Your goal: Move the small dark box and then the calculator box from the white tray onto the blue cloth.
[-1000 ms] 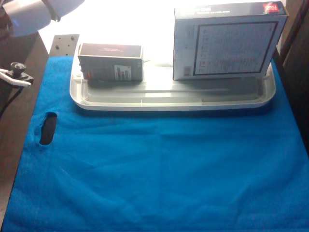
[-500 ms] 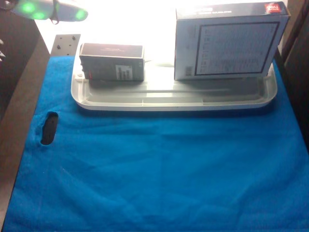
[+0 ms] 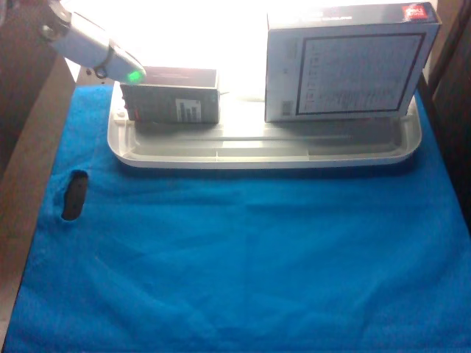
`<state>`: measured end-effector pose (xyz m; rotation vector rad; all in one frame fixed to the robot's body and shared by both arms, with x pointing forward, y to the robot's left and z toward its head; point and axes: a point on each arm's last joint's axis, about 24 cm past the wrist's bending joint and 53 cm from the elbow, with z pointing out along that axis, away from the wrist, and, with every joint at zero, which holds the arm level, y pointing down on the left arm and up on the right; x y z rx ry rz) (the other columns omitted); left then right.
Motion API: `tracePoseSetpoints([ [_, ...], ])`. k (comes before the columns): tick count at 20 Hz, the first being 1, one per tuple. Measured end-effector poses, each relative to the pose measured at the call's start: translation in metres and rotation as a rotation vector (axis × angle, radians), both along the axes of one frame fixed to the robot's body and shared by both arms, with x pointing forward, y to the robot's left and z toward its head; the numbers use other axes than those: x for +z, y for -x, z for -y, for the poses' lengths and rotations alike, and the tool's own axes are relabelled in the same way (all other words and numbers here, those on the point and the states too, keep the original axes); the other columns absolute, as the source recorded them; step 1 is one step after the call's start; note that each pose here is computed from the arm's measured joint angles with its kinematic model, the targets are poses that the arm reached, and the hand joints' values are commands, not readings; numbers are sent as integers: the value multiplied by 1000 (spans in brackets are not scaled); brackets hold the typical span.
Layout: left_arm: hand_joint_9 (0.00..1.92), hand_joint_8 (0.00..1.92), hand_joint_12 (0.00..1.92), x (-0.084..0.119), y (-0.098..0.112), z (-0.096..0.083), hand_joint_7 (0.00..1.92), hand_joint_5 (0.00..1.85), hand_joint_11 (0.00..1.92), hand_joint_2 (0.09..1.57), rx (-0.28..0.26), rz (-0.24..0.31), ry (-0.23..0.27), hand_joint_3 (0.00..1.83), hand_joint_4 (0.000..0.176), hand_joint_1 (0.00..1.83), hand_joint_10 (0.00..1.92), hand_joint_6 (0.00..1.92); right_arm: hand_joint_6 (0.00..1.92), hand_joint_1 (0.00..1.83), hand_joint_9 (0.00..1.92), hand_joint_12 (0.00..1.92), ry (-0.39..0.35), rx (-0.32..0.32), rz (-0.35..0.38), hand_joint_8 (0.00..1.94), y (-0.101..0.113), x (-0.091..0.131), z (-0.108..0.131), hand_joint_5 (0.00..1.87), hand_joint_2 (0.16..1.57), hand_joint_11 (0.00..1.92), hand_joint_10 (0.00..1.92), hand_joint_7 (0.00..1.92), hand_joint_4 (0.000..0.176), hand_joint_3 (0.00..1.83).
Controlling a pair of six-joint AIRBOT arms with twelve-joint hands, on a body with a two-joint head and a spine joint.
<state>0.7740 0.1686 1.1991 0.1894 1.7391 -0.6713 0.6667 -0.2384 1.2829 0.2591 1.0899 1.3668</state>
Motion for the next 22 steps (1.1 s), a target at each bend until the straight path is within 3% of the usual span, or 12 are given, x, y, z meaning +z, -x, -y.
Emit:
tracePoseSetpoints([
  [1,204,4,217,-4,0,3,269,102,0,817,-3,-2,-17,0,0,812,6,1,10,293,344,614,-1,-1,-1,10,0,0,0,452,945,64,6,408,0,0],
  [6,318,0,268,-40,-1,9,369,215,278,834,0,-63,-57,11,0,880,4,16,1,266,330,573,0,-1,-1,0,0,0,0,442,945,51,1,399,0,6],
  [7,318,0,268,-45,-2,8,369,215,278,834,4,-72,-65,11,0,880,4,16,1,266,330,573,-1,-1,0,0,0,0,0,442,945,51,1,399,0,6],
  [9,300,2,488,-56,-3,6,369,280,107,835,14,-89,-81,0,0,895,1,8,0,257,328,565,-1,-1,0,0,0,0,0,434,950,56,0,395,0,5],
  [10,330,13,530,-59,-3,7,402,306,145,810,13,-95,-85,0,0,881,11,14,0,247,334,564,0,-2,-1,2,0,0,0,431,957,68,2,400,0,6],
  [14,295,0,407,-74,-5,4,421,311,55,840,24,-143,-43,8,0,866,0,4,0,234,330,557,-1,-1,-1,1,0,0,0,428,972,75,0,401,0,9],
  [17,307,2,426,-81,-5,3,444,374,50,875,30,-159,-37,4,0,924,3,6,0,224,337,551,-2,-3,-1,0,0,0,1,424,983,83,3,400,0,9],
  [18,431,13,574,-82,-5,3,558,489,109,884,27,-160,-37,2,0,967,14,15,0,219,339,549,-2,-3,-1,2,-1,0,1,422,990,86,3,403,0,10],
  [19,690,20,796,-83,-4,4,769,750,276,950,25,-162,-36,0,0,1094,52,34,3,224,342,545,-2,-3,-1,3,0,0,1,431,985,88,4,409,0,6],
  [20,851,31,972,-83,-4,6,946,1017,365,1055,22,-163,-35,0,0,1151,69,639,0,219,348,509,-3,-4,-2,0,-1,0,1,435,984,110,1,412,0,0],
  [21,793,1118,1455,-85,-4,11,946,1138,558,1099,15,-164,-37,0,0,1250,1085,510,0,215,347,492,-3,-4,-1,0,-1,0,1,434,980,121,0,412,0,0],
  [22,809,1245,1317,-85,-3,13,921,1189,603,1096,11,-165,-34,0,0,1266,953,440,0,217,345,489,-1,-1,0,0,0,0,0,429,978,121,0,410,0,0],
])
